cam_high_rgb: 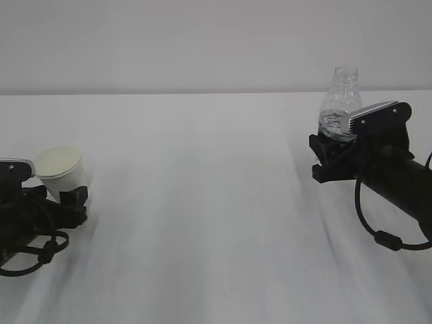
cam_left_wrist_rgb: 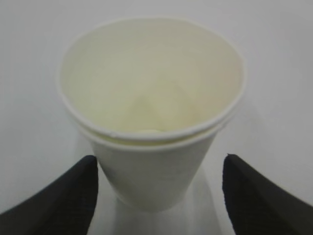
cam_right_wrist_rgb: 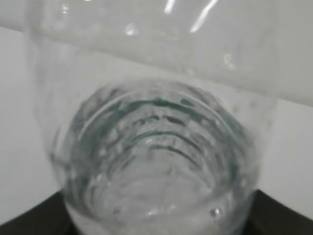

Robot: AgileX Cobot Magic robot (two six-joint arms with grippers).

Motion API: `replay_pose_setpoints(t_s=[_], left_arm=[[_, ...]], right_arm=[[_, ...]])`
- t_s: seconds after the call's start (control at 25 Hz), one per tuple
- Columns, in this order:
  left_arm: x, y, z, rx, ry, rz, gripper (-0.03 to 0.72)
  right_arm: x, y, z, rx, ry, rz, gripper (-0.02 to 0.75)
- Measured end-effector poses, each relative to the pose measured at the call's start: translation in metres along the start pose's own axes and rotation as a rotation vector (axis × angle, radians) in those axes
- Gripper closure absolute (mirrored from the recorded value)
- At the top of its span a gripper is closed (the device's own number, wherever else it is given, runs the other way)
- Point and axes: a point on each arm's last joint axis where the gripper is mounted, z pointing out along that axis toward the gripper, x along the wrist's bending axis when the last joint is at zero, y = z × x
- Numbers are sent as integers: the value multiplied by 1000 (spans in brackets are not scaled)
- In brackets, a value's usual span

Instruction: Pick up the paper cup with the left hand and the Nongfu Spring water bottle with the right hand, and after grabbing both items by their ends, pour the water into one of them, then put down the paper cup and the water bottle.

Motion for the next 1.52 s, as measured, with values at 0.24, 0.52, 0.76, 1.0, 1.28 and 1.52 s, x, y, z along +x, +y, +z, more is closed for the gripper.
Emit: replay_pose_setpoints(t_s=[0.24,0.52,0.76,1.0,1.28,1.52], left_arm=[[1,-1,0,2,5,-2,113],[1,-1,0,1,12,-5,107],[1,2,2,-11,18,-10,9],[1,2,3,-13,21,-12,-1],[6,5,5,-28,70,-36,-2],[4,11,15,-60,71,-45,-2]], right_arm=[[0,0,0,0,0,0,321],[0,0,0,-2,0,0,321],[0,0,0,-2,0,0,321],[0,1,0,-6,0,0,321],[0,1,0,-6,0,0,321],[0,1,0,-6,1,-1,322]])
